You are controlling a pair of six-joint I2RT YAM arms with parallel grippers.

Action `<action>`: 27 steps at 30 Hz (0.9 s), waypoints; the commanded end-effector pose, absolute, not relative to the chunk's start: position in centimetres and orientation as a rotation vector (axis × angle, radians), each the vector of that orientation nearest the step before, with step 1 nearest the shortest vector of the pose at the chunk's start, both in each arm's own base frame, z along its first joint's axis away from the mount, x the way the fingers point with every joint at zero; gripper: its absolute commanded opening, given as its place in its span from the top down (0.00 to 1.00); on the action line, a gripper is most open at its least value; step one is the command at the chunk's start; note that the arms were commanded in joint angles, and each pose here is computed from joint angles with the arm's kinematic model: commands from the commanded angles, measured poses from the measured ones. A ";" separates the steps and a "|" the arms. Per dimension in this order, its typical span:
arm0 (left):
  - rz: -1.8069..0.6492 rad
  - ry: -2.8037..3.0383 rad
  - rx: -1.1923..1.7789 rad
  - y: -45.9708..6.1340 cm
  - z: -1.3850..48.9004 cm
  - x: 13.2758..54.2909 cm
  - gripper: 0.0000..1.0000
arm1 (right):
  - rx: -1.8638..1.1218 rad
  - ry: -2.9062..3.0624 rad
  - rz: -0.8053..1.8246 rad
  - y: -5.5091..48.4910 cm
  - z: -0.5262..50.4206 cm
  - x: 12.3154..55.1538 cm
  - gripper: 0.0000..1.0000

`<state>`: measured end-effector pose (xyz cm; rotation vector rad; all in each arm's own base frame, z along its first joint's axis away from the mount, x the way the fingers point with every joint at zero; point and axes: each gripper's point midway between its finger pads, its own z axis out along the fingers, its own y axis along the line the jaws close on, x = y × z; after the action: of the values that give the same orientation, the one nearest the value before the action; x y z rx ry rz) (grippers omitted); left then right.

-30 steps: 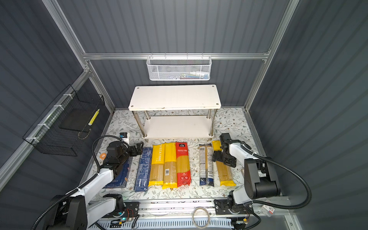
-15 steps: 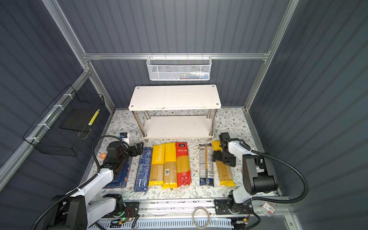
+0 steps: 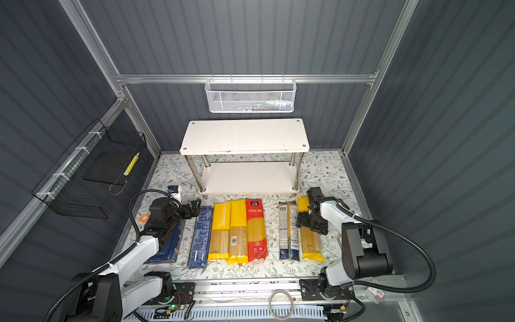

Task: Arrange pasta packages on shelves
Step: Pick up the pasta bag from the middle-right of the table.

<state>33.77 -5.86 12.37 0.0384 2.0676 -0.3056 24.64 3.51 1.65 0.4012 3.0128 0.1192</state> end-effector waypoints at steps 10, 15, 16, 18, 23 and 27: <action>-0.323 2.060 0.078 -6.5 13.2 34.1 0.01 | 0.453 3.066 0.126 5.3 0.4 22.6 0.15; -0.323 2.063 0.077 -6.5 13.1 34.1 0.01 | 0.470 3.074 0.059 4.7 0.2 22.0 0.18; -0.323 2.064 0.077 -6.5 13.1 34.1 0.01 | 0.469 3.078 0.041 4.6 0.1 21.9 0.18; -0.323 2.063 0.077 -6.5 13.2 34.1 0.01 | 0.453 3.083 -0.003 4.4 0.1 21.9 0.21; -0.323 2.061 0.077 -6.5 13.2 34.1 0.01 | 0.440 3.076 -0.002 4.5 0.2 22.3 0.26; -0.323 2.060 0.077 -6.4 13.2 34.0 0.01 | 0.431 3.058 0.052 5.1 0.2 22.6 0.29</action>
<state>33.74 -5.99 12.18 0.0424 2.0783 -0.3136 24.37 4.48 1.32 0.4195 2.9864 0.0212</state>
